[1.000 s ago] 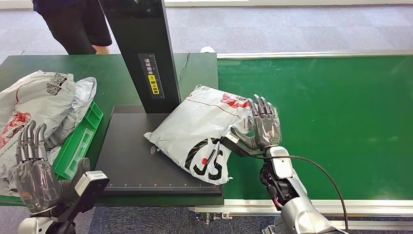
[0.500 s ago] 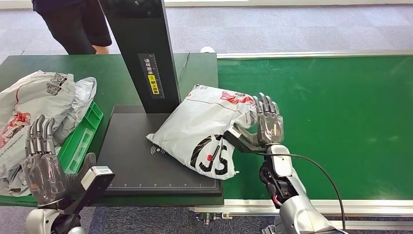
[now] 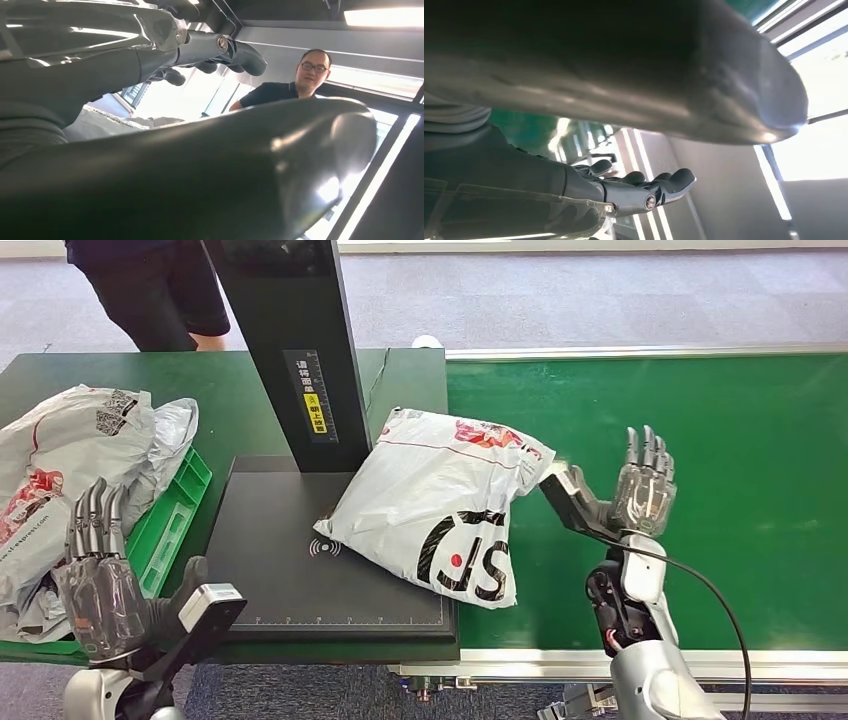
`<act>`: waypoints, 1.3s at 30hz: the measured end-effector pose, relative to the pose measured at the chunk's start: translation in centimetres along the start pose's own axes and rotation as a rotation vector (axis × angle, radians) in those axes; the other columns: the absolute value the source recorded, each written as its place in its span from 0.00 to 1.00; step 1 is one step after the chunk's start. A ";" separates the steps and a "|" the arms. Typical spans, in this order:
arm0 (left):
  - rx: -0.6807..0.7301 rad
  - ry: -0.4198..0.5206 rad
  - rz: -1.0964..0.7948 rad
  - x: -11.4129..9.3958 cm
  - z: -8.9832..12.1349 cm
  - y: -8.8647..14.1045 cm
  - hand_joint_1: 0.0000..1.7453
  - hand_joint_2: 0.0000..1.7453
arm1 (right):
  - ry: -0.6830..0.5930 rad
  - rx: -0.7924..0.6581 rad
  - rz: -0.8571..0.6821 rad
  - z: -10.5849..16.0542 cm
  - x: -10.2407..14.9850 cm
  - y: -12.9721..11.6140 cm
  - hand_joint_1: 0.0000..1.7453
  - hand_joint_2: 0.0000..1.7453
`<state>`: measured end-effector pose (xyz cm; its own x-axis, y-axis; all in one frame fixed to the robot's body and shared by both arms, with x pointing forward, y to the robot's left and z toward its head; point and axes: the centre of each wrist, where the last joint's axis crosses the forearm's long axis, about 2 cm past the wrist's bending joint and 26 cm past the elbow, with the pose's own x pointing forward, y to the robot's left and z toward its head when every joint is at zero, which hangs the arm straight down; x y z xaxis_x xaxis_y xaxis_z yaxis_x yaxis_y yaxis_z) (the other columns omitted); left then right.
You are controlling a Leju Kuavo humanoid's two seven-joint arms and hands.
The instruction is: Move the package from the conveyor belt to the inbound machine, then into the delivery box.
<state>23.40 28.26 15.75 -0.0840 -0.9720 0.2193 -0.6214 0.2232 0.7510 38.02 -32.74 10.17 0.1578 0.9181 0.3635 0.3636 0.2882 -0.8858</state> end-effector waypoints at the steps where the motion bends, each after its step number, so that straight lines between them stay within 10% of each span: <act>1: -0.001 -0.001 -0.001 0.0 0.1 0.0 0.00 0.00 | 0.021 -0.015 -0.003 -0.1 -0.5 -0.3 0.00 0.00; 16: -0.111 -0.107 -0.035 1.8 -1.3 -2.1 0.00 0.00 | 0.239 -0.070 0.092 -0.4 -4.2 -1.7 0.00 0.00; 39: -0.211 -0.360 -0.156 6.0 -20.7 -10.0 0.00 0.00 | 0.167 0.043 0.042 0.1 -0.9 0.7 0.00 0.00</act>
<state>45.22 21.67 22.47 -0.2913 -0.9504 -0.1092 -0.4787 0.0460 0.8768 38.06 -33.38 9.23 0.3234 0.8727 0.3657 0.3148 0.2653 -0.9113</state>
